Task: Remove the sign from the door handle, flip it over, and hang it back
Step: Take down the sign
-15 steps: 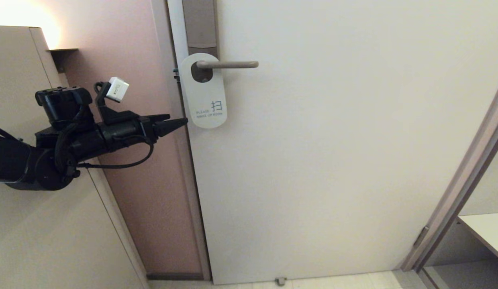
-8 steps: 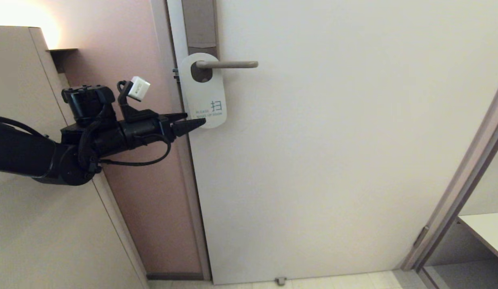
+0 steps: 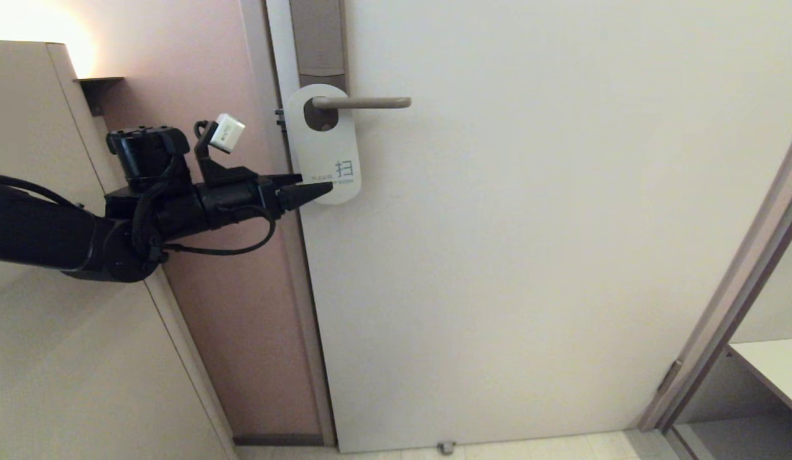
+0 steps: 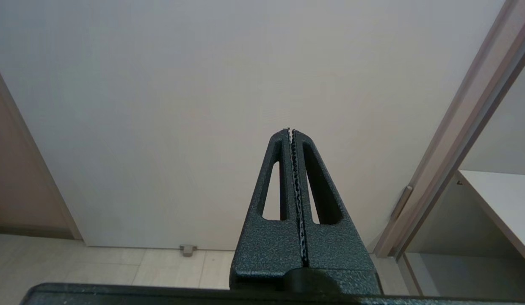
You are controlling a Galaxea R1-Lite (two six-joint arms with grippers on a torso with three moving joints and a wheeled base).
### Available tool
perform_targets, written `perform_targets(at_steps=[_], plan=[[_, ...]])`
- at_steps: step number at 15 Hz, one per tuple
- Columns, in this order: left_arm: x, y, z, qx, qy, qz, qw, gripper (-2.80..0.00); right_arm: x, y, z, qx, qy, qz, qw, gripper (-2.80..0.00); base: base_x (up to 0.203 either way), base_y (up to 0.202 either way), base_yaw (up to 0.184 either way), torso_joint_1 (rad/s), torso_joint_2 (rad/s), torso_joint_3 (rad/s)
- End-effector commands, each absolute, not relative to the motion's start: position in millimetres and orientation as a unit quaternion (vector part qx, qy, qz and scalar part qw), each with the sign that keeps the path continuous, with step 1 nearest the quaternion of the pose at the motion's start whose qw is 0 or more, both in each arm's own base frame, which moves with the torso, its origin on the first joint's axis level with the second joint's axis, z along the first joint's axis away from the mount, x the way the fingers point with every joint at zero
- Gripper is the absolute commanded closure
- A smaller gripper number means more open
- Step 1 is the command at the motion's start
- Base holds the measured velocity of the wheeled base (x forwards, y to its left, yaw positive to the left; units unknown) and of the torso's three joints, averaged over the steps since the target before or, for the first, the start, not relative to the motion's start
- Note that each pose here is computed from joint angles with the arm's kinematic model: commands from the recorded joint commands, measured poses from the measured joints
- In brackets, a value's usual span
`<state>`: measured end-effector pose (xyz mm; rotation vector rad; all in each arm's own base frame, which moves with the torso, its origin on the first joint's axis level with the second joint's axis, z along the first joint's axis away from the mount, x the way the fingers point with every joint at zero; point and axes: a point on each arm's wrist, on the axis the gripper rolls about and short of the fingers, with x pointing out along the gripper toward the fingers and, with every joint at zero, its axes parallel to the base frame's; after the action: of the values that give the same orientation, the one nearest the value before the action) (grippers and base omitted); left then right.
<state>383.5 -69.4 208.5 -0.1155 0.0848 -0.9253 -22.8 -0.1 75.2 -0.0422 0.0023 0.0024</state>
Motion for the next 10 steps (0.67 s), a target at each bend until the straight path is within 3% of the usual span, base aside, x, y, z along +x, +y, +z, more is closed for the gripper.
perform_targets(at_steps=[1, 10], plan=[[383.8, -72.6, 213.9, -0.053, 0.033, -0.452, 0.89, -2.8, -22.8, -0.1, 75.2, -0.021, 0.002, 0.002, 1.0, 0.0, 0.0, 0.0, 0.0, 0.0, 0.0, 0.0], [384.7, -81.2, 220.4, -0.07, 0.038, -0.479, 0.874, -2.8, -22.8, -0.1, 75.2, -0.021, 0.002, 0.002, 1.0, 0.0, 0.0, 0.0, 0.0, 0.0, 0.0, 0.0]])
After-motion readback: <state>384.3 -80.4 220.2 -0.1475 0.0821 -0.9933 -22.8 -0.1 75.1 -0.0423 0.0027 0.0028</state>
